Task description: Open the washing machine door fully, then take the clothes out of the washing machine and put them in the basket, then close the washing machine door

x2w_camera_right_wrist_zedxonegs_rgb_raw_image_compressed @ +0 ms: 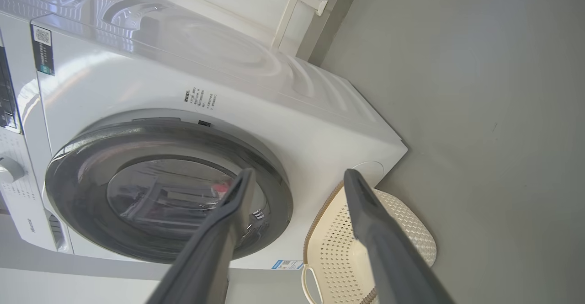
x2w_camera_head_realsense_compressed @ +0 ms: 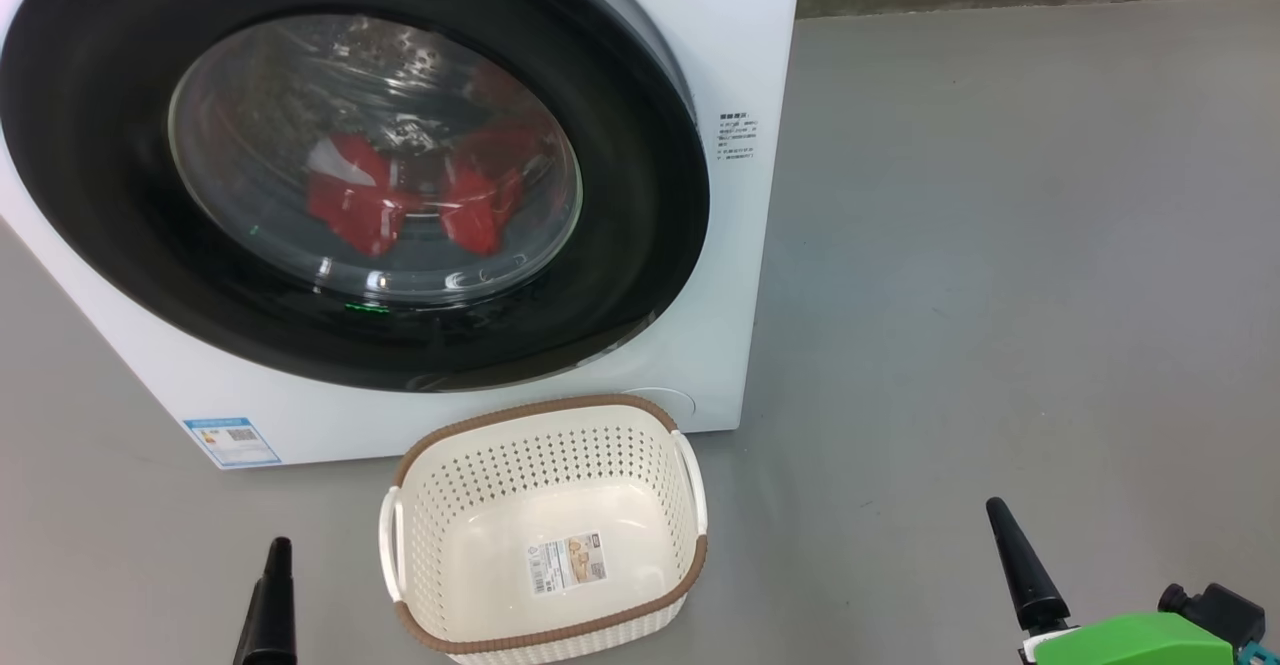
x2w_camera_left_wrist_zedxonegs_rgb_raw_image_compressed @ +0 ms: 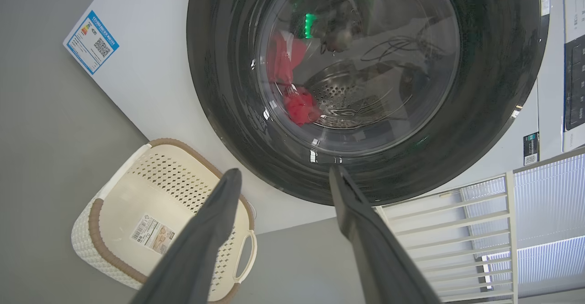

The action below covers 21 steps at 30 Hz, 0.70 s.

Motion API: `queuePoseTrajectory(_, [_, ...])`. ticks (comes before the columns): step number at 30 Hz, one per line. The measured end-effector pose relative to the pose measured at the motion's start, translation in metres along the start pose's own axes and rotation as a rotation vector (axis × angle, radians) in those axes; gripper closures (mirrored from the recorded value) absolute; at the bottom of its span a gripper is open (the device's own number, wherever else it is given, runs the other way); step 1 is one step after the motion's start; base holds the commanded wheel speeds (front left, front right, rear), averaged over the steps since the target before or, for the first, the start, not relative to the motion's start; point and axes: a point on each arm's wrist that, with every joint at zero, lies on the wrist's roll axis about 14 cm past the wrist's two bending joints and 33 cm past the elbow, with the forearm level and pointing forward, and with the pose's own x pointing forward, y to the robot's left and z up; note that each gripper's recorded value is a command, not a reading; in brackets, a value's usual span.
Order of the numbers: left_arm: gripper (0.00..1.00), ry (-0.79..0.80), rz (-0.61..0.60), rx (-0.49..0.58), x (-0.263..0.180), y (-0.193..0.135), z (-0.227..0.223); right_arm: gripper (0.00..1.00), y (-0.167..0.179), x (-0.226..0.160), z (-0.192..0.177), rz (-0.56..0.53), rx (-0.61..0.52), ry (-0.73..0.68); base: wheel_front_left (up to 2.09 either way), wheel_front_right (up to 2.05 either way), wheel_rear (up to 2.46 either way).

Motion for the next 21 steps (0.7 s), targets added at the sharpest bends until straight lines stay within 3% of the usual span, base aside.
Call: queuePoseTrajectory(21, [0.0, -0.028, -0.037, 0.261, -0.002, -0.01, 0.002, 0.0, 0.014, 0.002, -0.005, 0.052, -0.265, 0.0, 0.0, 0.0, 0.0])
